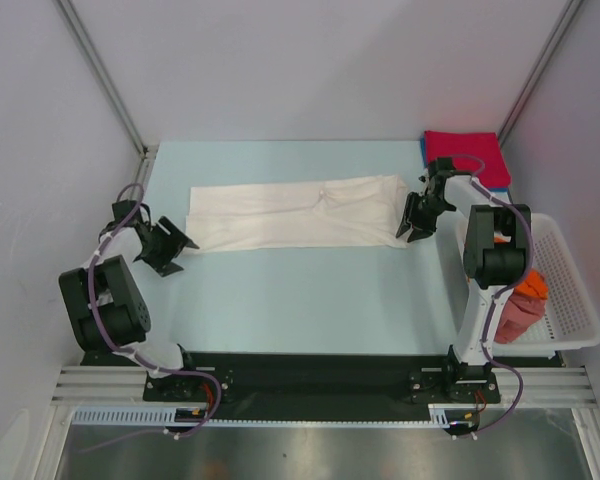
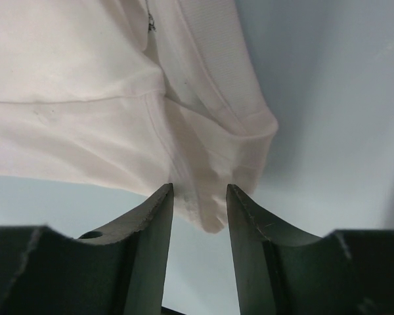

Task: Fold and stack the t-shirts
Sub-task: Fold the tshirt

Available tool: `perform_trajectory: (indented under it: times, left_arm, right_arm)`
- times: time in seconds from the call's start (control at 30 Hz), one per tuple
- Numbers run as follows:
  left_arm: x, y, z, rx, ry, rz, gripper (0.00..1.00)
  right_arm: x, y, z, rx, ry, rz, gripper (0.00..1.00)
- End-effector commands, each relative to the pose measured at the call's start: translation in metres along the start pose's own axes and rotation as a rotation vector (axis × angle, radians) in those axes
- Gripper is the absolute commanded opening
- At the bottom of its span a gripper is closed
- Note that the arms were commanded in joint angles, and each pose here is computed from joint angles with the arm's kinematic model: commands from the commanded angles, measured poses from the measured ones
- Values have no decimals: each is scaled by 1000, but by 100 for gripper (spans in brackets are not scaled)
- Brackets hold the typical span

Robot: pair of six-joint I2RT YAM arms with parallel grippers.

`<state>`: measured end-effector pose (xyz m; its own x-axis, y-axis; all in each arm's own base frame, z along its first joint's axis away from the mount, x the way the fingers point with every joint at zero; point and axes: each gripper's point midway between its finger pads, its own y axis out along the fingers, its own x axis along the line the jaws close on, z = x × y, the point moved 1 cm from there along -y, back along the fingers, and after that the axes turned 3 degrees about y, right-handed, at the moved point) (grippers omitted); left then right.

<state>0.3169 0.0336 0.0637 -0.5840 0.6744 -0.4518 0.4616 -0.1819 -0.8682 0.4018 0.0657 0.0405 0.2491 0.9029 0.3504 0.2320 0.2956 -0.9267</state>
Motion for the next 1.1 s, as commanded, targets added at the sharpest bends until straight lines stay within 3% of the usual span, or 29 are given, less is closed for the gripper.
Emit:
perform_trajectory:
  times: [0.0, 0.17, 0.33, 0.47, 0.6, 0.8, 0.97, 1.0, 1.07]
  left_arm:
    - [8, 12, -9, -13, -43, -23, 76]
    - [14, 26, -20, -11, -52, -57, 73]
    - [19, 37, -26, -2, -52, -84, 65]
    - [19, 41, -28, 8, -49, -85, 57]
    - [19, 43, -31, 9, -36, -85, 44]
    - [17, 49, -33, 26, -34, -71, 26]
    - [15, 50, -34, 31, -20, -62, 14]
    - [15, 50, -34, 31, -20, -63, 7]
    - [16, 51, -34, 35, -18, -65, 3]
  right_arm:
    - [14, -18, -3, -37, -48, -27, 44]
    - [13, -17, 2, -22, -46, -28, 45]
    - [11, -19, 8, -25, -51, -21, 45]
    - [11, -24, 7, -36, -52, -23, 53]
    - [15, -28, 11, -36, -75, -21, 59]
    - [16, -28, 14, -43, -94, 12, 59]
    - [17, -21, 15, -38, -111, 16, 55]
    - [18, -19, 15, -40, -116, 16, 54]
    - [19, -16, 15, -36, -120, 18, 48]
